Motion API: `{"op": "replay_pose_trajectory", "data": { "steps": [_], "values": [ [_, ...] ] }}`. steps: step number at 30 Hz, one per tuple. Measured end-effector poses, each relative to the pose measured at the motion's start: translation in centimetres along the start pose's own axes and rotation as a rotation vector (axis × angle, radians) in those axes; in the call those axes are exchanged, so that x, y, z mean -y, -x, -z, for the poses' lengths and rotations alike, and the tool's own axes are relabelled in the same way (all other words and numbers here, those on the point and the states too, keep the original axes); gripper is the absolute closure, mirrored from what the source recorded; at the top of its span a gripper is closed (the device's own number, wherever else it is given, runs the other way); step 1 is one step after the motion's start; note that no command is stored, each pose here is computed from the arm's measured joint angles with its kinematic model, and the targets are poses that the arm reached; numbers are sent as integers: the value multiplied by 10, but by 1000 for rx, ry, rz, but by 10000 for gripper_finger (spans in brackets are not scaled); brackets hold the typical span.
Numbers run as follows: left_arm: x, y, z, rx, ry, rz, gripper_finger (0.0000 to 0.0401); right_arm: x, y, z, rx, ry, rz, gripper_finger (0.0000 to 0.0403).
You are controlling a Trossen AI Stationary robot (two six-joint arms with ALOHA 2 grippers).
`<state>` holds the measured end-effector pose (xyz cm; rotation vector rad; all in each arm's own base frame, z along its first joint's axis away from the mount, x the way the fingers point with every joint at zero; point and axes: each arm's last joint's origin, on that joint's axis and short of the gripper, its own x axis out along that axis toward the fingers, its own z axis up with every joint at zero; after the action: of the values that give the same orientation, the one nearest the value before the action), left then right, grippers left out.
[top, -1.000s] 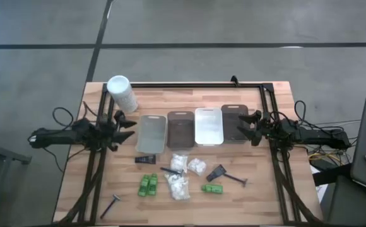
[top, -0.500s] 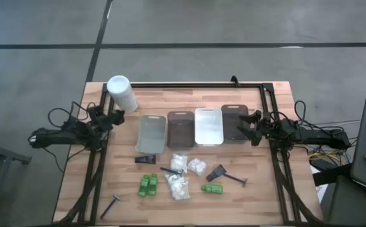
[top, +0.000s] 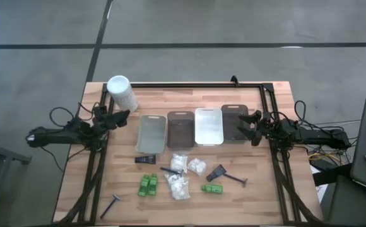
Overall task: Pick & Place Travel size toiletries
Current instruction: Put the bottom left razor into the gray bin
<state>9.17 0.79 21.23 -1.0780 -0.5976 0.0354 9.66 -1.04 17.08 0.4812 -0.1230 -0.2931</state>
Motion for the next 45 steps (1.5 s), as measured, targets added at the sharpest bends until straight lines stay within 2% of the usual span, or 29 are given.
{"op": "replay_pose_trajectory", "data": {
  "steps": [6,12,17,21,24,27,33,38,45],
  "values": [
    [-4,-3,6,-83,-25,-12,172,0,0,0,0,0,0,39],
    [-16,-4,15,-181,-79,-113,172,0,0,0,0,0,0,39],
    [-26,-3,23,-350,-96,-239,172,0,0,0,0,0,0,39],
    [-30,2,28,-559,-124,-376,172,0,0,0,0,0,0,39],
    [-26,5,27,-708,-156,-464,172,0,0,0,0,0,0,39],
    [-18,6,22,-797,-232,-533,172,0,0,0,0,0,0,39],
    [-2,7,11,-867,-291,-651,172,0,0,0,0,0,0,39],
    [1,10,8,-961,-337,-770,172,0,0,0,0,0,0,39],
    [6,-2,11,-1044,-361,-803,172,0,0,0,0,0,0,39]
  ]
}}
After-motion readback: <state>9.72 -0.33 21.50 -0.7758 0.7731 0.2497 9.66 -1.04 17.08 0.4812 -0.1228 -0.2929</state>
